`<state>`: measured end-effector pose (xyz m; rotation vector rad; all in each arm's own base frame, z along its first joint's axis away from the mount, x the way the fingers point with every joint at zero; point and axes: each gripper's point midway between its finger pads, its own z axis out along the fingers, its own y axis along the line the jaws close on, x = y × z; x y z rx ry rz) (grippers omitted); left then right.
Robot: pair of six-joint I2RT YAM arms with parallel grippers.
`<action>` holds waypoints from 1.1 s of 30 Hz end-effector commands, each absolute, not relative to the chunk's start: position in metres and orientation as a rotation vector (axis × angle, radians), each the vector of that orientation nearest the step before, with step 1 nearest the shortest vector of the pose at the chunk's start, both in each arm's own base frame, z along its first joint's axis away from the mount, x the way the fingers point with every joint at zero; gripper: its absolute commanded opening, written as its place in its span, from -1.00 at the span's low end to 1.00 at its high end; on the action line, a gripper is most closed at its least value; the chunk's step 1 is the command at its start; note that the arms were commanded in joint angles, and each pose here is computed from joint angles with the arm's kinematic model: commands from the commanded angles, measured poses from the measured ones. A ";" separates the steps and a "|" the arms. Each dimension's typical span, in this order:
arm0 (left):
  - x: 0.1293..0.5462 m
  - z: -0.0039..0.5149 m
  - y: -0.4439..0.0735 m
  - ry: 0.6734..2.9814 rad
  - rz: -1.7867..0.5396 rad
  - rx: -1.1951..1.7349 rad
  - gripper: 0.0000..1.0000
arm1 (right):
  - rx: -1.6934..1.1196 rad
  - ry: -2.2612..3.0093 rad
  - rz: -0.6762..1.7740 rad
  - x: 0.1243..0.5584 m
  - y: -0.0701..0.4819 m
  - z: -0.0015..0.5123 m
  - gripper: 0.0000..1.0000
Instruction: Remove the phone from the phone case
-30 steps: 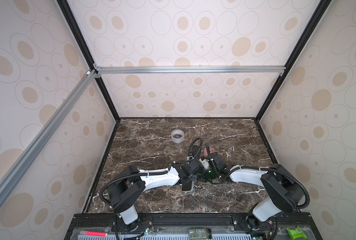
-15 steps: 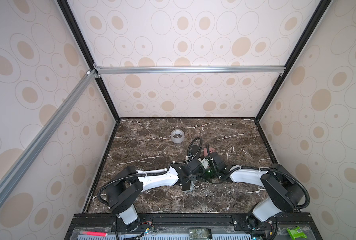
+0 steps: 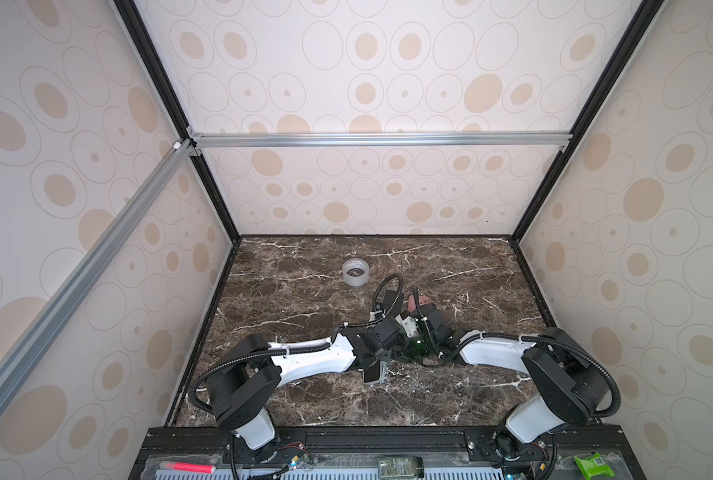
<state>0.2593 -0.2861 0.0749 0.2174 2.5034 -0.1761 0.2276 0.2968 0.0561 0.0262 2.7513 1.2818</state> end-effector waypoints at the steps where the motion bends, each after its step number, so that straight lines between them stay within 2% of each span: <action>1: 0.248 0.055 -0.236 2.569 0.083 0.216 -0.33 | 0.062 2.756 1.251 0.226 0.289 0.057 -1.00; 13: 0.233 0.045 -0.245 2.638 -0.043 0.216 -0.23 | 0.019 2.646 1.308 0.229 0.290 0.079 -1.00; 19: 0.232 0.047 -0.254 2.647 -0.106 0.221 -0.12 | 0.008 2.655 1.250 0.228 0.284 0.084 -1.00; 33: 0.224 0.051 -0.277 2.678 -0.298 0.208 -0.02 | -0.021 2.645 1.142 0.231 0.278 0.094 -1.00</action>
